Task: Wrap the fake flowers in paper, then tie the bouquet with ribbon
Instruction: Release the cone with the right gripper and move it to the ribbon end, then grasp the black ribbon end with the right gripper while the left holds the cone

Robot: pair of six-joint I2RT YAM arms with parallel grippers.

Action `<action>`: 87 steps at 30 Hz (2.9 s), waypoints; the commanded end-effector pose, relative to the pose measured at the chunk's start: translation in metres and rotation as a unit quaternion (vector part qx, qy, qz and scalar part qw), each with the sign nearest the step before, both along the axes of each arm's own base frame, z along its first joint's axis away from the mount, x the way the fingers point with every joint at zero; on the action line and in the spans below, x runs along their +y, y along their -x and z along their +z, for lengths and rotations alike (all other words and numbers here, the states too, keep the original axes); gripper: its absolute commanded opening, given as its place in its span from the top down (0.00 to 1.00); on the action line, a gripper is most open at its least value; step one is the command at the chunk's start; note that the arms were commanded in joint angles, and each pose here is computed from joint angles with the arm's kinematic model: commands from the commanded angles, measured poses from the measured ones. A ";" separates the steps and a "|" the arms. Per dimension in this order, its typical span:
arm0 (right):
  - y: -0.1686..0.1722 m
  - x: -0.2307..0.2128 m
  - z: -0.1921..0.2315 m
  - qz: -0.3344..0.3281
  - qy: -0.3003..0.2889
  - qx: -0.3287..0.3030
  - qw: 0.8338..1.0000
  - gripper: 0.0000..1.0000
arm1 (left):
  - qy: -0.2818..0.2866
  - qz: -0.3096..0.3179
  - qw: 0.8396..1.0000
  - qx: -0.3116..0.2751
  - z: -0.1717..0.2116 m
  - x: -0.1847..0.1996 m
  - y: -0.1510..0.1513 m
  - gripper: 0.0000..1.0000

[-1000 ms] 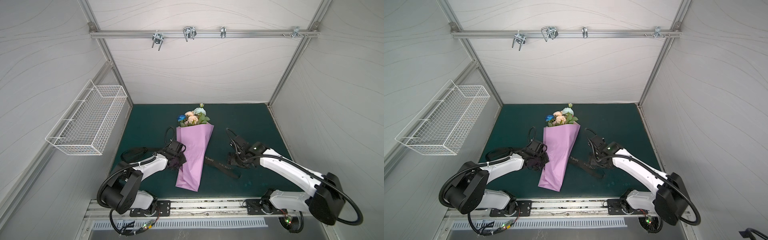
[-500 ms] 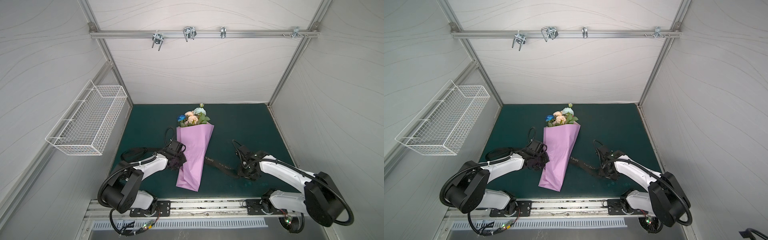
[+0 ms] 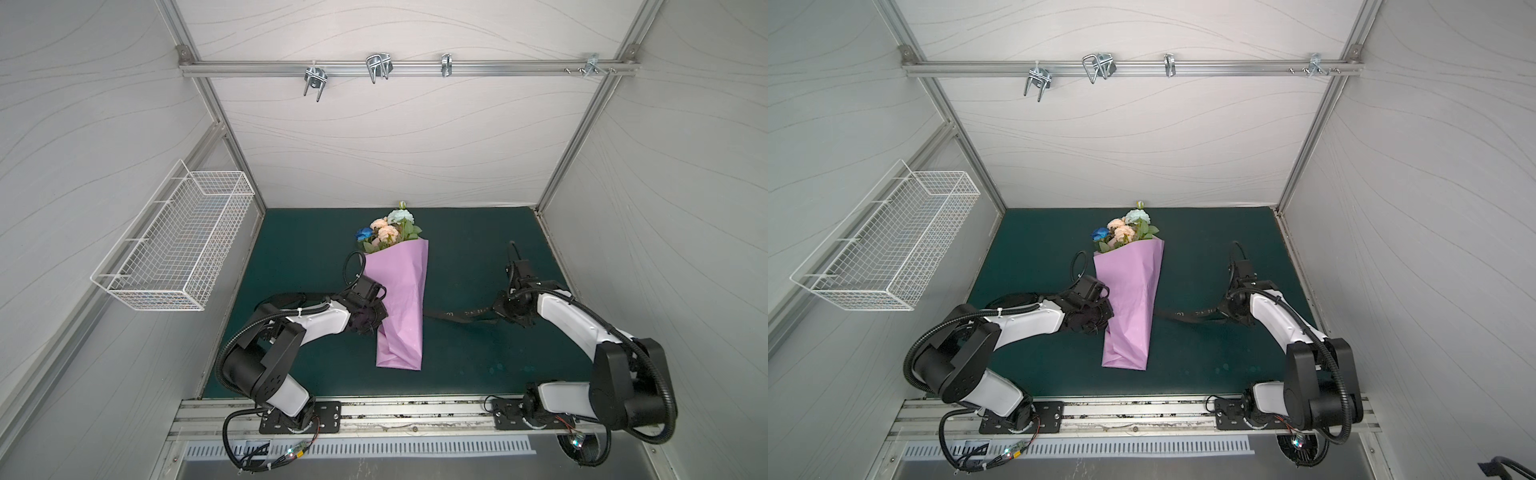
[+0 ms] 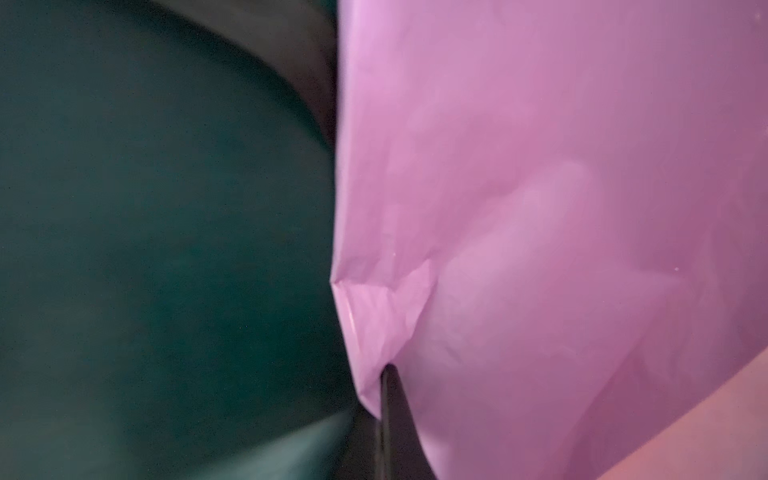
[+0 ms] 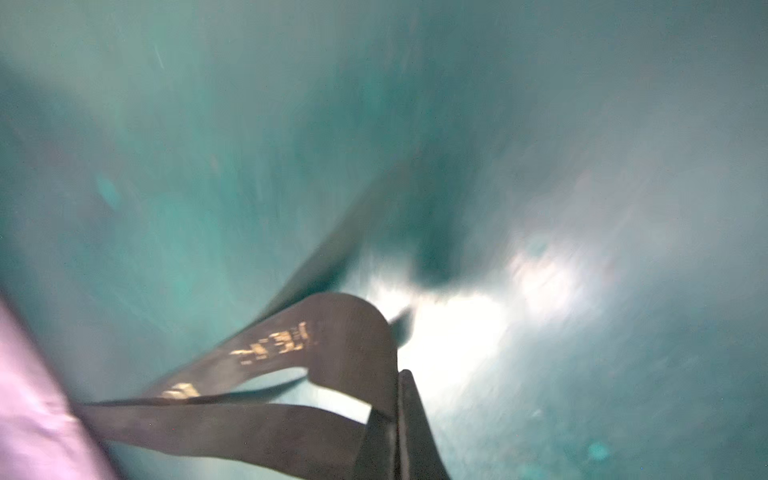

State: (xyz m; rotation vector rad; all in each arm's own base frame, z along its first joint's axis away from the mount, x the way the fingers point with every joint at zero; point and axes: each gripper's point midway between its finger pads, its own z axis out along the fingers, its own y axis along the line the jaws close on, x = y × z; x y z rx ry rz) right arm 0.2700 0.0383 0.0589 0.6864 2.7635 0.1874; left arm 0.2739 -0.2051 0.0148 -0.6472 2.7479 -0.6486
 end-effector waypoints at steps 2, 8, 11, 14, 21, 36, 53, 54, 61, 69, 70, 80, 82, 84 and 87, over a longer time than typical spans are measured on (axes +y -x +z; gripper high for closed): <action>-0.023 -0.023 0.012 -0.004 0.006 -0.024 1.000 1.00 | -0.015 0.001 1.000 -0.001 -0.002 -0.018 -0.006 1.00; -0.030 -0.054 0.026 -0.042 0.022 -0.051 0.998 0.86 | -0.022 -0.035 0.999 -0.008 -0.003 -0.049 -0.013 1.00; -0.022 -0.066 0.027 -0.069 0.018 -0.054 0.996 0.79 | -0.027 -0.050 0.998 -0.006 -0.008 -0.056 -0.015 1.00; -0.011 -0.072 0.021 -0.087 0.019 -0.051 0.995 0.78 | -0.024 -0.071 0.997 -0.003 -0.011 -0.061 -0.015 1.00; -0.004 -0.079 0.020 -0.087 0.023 -0.050 0.995 0.64 | -0.043 -0.129 0.991 0.010 -0.013 -0.049 0.007 1.00; -0.032 -0.007 0.033 -0.003 -0.082 -0.058 0.995 0.67 | -0.039 -0.209 0.976 0.034 -0.020 -0.030 0.028 1.00; -0.052 -0.028 -0.021 -0.061 -0.043 -0.017 0.997 0.63 | -0.031 -0.208 0.977 0.042 -0.022 -0.031 0.032 1.00; -0.052 -0.028 -0.023 -0.063 -0.044 -0.015 0.997 0.62 | -0.030 -0.208 0.977 0.042 -0.022 -0.031 0.032 1.00; -0.063 -0.040 -0.037 -0.083 -0.037 -0.011 0.996 0.70 | -0.025 -0.208 0.977 0.047 -0.023 -0.032 0.034 1.00; -0.095 -0.085 -0.021 -0.128 -0.040 -0.047 0.990 1.00 | -0.023 -0.230 0.972 0.044 -0.018 -0.036 0.033 1.00; -0.099 -0.090 -0.016 -0.132 -0.043 -0.055 0.989 1.00 | -0.024 -0.234 0.971 0.044 -0.018 -0.036 0.034 1.00; -0.129 -0.130 0.037 -0.157 -0.070 -0.123 0.977 1.00 | -0.011 -0.245 0.968 0.048 -0.015 -0.046 0.031 1.00; -0.129 -0.133 0.038 -0.161 -0.073 -0.125 0.976 1.00 | -0.009 -0.238 0.970 0.046 -0.011 -0.046 0.029 1.00; -0.129 -0.131 0.037 -0.158 -0.082 -0.126 0.976 1.00 | -0.014 -0.228 0.973 0.040 -0.003 -0.043 0.027 0.83; -0.129 -0.124 0.032 -0.155 -0.101 -0.129 0.974 1.00 | -0.027 -0.211 0.977 0.031 0.012 -0.032 0.025 0.62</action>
